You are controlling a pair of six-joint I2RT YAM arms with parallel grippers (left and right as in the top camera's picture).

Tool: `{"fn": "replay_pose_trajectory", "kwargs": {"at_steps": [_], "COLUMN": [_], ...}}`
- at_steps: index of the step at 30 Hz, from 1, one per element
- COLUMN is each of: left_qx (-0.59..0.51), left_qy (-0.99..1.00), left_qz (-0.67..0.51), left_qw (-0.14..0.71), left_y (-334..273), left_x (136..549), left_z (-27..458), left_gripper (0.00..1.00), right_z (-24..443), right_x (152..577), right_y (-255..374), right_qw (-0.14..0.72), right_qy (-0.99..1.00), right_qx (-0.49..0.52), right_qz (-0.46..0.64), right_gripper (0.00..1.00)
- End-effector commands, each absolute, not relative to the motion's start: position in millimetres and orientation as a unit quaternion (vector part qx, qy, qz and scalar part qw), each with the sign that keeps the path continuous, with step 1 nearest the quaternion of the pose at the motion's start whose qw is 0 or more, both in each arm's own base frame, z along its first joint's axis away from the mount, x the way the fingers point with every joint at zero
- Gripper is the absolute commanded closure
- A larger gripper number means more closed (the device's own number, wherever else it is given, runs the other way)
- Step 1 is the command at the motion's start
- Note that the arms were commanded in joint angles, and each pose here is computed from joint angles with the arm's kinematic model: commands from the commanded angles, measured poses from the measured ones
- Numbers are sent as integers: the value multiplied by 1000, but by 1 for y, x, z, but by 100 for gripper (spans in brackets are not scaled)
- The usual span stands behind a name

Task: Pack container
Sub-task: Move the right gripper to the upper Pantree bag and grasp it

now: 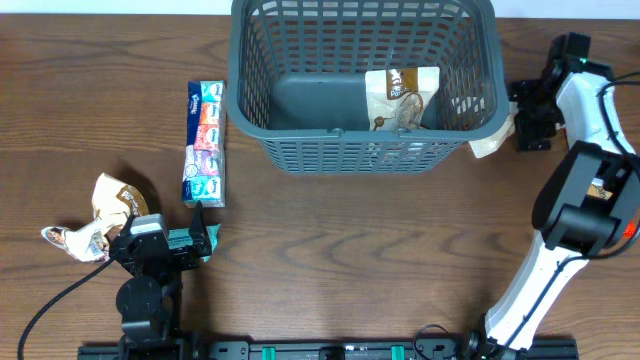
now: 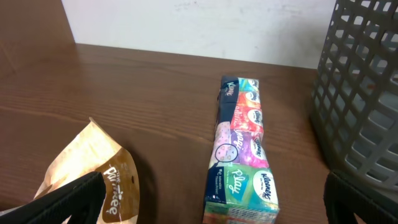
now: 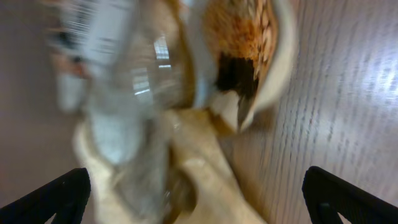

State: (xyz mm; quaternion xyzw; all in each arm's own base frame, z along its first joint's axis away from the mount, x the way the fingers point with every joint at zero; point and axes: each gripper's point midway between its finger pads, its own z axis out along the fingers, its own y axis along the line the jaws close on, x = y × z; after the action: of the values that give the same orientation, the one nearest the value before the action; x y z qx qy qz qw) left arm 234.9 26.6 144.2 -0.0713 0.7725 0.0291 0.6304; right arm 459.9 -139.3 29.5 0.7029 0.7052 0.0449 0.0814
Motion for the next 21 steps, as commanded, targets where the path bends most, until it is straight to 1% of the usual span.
{"fn": "replay_pose_trajectory", "kwargs": {"at_steps": [1, 7, 9, 10, 11, 12, 13, 14, 15, 16, 17, 21], "left_qx": [-75, -75, -75, -75, -75, -75, -75, -75, -75, -75, -75, -75], "left_qy": [784, 784, 784, 784, 784, 784, 784, 784, 784, 784, 784, 784], "left_qz": [33, 33, 33, 33, 33, 33, 33, 33, 33, 33, 33, 33], "left_qw": [616, 616, 616, 616, 616, 616, 616, 616, 616, 616, 616, 616], "left_y": [29, 29, 29, 29, 29, 29, 29, 29, 29, 29, 29, 29], "left_x": [233, 233, 233, 233, 233, 233, 233, 233, 233, 233, 233, 233], "left_z": [131, 131, 131, 131, 131, 131, 131, 131, 131, 131, 131, 131], "left_gripper": [1, 1, 1, 1, 2, 1, 1, 2, 1, 1, 1, 1], "right_z": [4, -22, -24, -25, -25, -25, -25, -25, -25, -25, -25, -25], "right_x": [453, 442, 440, 440, 440, 440, 440, 440, 440, 439, 439, 436], "right_y": [-135, -132, -133, -134, -134, -134, -134, -134, -134, -134, -133, -133], "right_qw": [50, 18, 16, 17, 17, 17, 17, 17, 17, 17, 17, 11], "right_qy": [701, 708, 710, 711, 712, 712, 712, 712, 712, 712, 713, 717], "right_qx": [710, 706, 704, 703, 702, 702, 702, 701, 701, 702, 701, 697], "right_qz": [37, 15, 10, 7, 7, 7, 7, 7, 7, 7, 7, 4], "right_gripper": [1, 1, 1, 8, 20, 36, 49, 64, 76, 91, 98, 98]}}
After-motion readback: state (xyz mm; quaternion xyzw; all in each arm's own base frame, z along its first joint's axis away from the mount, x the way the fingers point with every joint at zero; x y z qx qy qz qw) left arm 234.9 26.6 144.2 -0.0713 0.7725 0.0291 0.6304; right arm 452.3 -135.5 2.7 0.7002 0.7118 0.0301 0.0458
